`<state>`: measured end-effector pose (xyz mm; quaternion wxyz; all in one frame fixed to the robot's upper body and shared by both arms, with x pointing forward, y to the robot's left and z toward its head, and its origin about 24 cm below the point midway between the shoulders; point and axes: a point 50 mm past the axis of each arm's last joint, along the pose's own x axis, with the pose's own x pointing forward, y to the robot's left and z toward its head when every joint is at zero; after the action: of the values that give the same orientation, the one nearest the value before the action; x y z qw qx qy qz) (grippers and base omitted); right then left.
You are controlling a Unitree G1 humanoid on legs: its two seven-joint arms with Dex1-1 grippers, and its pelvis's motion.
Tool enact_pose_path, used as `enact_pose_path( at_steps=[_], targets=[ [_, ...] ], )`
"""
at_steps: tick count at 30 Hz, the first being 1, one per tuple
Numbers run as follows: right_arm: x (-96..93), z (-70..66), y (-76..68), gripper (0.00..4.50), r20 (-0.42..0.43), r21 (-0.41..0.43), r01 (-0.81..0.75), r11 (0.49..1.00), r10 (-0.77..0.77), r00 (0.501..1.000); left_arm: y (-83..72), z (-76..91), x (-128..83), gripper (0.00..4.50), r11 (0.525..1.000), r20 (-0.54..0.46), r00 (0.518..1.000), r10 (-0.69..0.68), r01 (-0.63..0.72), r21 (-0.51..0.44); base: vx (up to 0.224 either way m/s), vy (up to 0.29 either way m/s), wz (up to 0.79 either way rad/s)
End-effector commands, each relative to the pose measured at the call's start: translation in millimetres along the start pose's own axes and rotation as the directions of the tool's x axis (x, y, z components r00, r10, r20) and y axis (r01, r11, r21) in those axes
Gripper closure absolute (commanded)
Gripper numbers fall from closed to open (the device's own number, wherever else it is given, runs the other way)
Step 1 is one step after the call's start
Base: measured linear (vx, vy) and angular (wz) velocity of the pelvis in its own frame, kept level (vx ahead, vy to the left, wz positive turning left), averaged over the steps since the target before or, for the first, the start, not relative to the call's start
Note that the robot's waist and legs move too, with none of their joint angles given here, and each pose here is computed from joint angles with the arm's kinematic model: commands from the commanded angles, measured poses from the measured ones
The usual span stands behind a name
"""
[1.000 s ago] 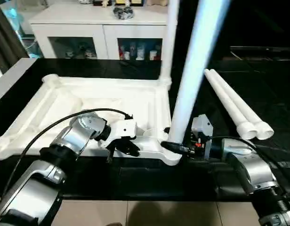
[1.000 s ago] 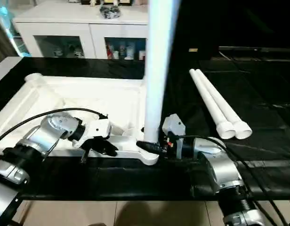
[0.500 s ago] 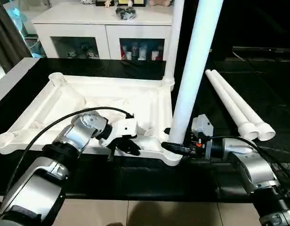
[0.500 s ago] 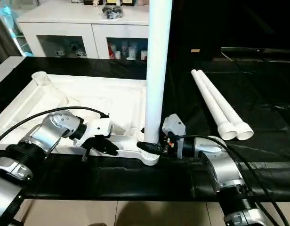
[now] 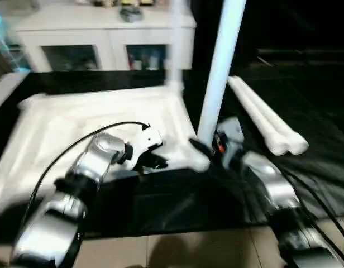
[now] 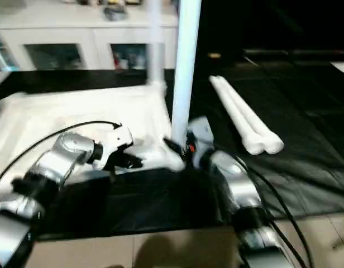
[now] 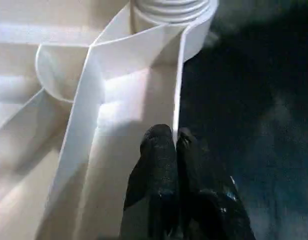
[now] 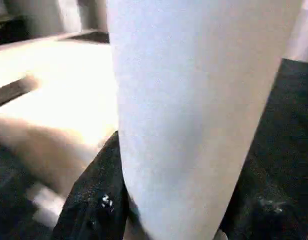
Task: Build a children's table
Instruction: Rotate leg to tighten
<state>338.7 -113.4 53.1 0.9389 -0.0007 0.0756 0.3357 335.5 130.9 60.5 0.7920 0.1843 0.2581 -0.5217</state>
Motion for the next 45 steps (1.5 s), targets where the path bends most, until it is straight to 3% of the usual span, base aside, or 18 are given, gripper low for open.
enact_pose_path(
  at_steps=[1, 3, 8, 17, 18, 21, 31, 39, 42, 45],
  targets=[
    [-1.1, -35.5, -3.9, 2.57, -0.173, 0.078, 0.13, 0.988, -0.115, 0.978, 0.4, 27.4, -10, 4.5, 0.998, 0.115, 0.992, 0.054, -0.056, 0.012, 0.007, 0.041, -0.19],
    [4.6, -33.8, -6.7, 2.57, -0.183, 0.119, 0.187, 0.975, -0.164, 0.969, -7.8, 28.7, -9, 4.5, 0.999, 0.118, 0.992, 0.05, -0.051, 0.002, 0.0, 0.0, 0.0],
    [13.7, -31.9, -4.5, 2.57, -0.202, 0.105, 0.206, 0.973, -0.182, 0.962, -20.6, 28.6, -2, 4.5, 0.999, 0.102, 0.994, 0.05, -0.052, 0.016, 0.014, -0.009, 0.0],
    [18.9, -39.1, 5.0, 2.57, -0.251, 0.111, 0.139, 0.984, -0.108, 0.962, -24.5, 29.6, 0, 4.5, 0.995, 0.075, 0.993, 0.096, -0.096, -0.001, 0.0, 0.0, 0.0],
    [19.2, -38.9, 5.6, 2.22, -0.248, 0.105, 0.129, 0.986, -0.099, 0.964, -24.4, 29.8, 0, 4.5, 0.995, 0.074, 0.992, 0.099, -0.099, -0.002, 0.0, 0.0, 0.0],
    [20.4, -36.1, 5.4, 1.85, -0.228, 0.064, 0.115, 0.991, -0.098, 0.969, -23.8, 29.3, 0, 4.5, 0.994, 0.071, 0.992, 0.107, -0.107, -0.002, 0.0, 0.0, 0.0],
    [17.0, -28.8, 1.3, 1.01, -0.156, 0.072, 0.087, 0.994, -0.075, 0.985, -19.9, 29.6, 2, 4.5, 0.992, 0.064, 0.99, 0.127, -0.127, -0.003, 0.0, 0.0, 0.0],
    [-3.1, -25.6, 2.3, 0.36, -0.086, 0.021, -0.06, 0.998, 0.062, 0.994, -11.6, 29.0, 1, 4.5, 0.989, 0.054, 0.987, 0.149, -0.15, 0.015, 0.0, 0.0, 0.0],
    [-14.7, -27.1, -0.3, 0.05, -0.111, 0.032, -0.077, 0.997, 0.08, 0.991, -9.4, 27.3, 0, 4.5, 0.988, 0.05, 0.987, 0.15, -0.151, 0.021, 0.0, 0.0, 0.0],
    [-24.6, -23.6, -2.1, 0.05, -0.091, 0.027, -0.088, 0.996, 0.09, 0.992, -8.2, 25.8, 0, 4.5, 0.988, 0.045, 0.988, 0.146, -0.148, 0.032, 0.0, 0.0, 0.0]
  ],
)
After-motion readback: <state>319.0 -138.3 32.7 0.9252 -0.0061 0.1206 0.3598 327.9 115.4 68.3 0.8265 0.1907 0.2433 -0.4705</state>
